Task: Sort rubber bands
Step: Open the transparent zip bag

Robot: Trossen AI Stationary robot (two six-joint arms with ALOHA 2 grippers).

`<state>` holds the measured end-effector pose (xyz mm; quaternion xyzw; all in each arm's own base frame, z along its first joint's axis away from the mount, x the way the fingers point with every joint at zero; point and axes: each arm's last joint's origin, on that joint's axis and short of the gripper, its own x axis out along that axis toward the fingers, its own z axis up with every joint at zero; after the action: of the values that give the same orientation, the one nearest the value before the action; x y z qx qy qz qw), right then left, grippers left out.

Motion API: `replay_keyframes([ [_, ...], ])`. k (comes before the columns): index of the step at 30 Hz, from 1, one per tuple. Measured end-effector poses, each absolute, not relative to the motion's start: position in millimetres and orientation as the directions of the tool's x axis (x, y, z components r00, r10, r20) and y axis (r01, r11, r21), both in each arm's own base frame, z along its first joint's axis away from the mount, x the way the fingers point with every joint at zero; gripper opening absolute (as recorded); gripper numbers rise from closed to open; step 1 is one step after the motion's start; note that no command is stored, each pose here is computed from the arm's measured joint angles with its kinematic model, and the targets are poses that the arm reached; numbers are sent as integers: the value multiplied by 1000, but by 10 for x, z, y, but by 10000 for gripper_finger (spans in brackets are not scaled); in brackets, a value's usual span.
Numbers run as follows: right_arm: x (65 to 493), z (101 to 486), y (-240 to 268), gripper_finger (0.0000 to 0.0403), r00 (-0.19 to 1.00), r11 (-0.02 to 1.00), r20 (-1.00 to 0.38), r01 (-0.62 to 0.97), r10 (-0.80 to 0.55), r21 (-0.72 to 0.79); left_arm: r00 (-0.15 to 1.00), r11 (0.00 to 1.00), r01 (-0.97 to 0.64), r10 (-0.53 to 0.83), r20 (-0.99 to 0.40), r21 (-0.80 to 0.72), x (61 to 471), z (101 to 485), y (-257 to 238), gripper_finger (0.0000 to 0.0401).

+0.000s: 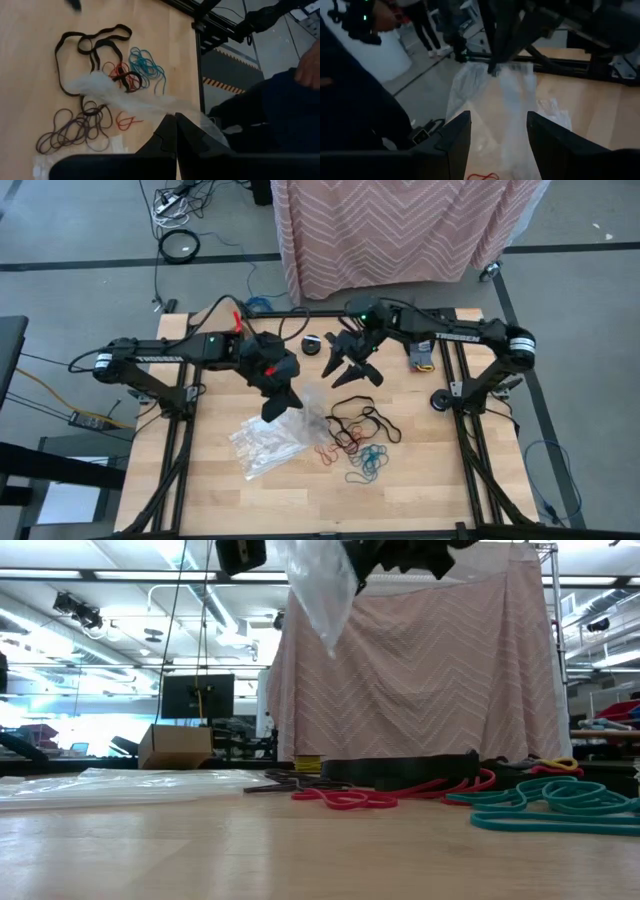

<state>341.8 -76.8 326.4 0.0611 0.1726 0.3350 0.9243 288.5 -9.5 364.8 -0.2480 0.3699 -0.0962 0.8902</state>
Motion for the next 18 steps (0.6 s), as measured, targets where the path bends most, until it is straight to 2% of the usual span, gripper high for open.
replay_keyframes([
  [9,3695,2987,-852,191,717,761,-256,-595,648,258,698,838,-15,-381,-606,-545,2883,3652,-186,0],
  [18,3807,2908,-752,190,669,701,-217,-648,711,299,755,836,11,-367,-543,-549,2938,3718,-186,0],
])
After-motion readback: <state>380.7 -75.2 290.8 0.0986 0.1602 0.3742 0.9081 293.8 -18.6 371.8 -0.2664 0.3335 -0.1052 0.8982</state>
